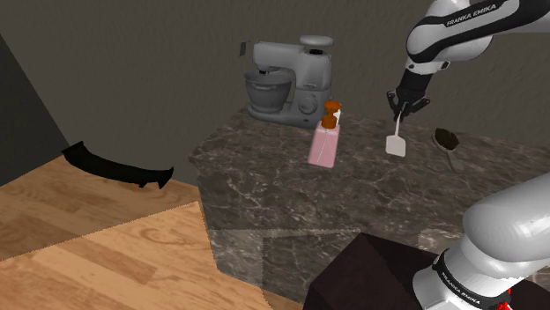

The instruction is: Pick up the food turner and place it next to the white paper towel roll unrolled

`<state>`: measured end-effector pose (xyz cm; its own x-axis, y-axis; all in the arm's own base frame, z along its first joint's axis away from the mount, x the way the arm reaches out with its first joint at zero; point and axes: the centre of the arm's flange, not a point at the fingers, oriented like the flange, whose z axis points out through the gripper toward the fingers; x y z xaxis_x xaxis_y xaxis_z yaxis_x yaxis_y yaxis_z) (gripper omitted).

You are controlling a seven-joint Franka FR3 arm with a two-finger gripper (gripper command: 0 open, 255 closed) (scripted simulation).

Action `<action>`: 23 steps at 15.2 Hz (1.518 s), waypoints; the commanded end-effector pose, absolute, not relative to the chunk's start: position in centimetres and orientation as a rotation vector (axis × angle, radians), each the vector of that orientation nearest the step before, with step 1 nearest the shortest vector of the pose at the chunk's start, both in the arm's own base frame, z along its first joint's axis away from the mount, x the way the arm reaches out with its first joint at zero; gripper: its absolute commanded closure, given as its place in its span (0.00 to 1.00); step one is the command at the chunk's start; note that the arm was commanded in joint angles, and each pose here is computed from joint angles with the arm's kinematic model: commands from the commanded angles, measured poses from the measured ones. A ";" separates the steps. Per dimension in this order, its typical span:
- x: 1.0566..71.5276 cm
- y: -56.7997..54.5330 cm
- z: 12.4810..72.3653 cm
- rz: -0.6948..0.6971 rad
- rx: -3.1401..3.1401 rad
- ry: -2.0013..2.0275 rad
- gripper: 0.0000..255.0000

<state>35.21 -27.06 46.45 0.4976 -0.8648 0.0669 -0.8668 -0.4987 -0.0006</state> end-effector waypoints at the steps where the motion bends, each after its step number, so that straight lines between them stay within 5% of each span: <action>1: 35.2 -27.1 47.6 0.090 2.690 -1.556 1.00; 23: 35.2 -27.1 59.2 0.090 2.690 -1.556 1.00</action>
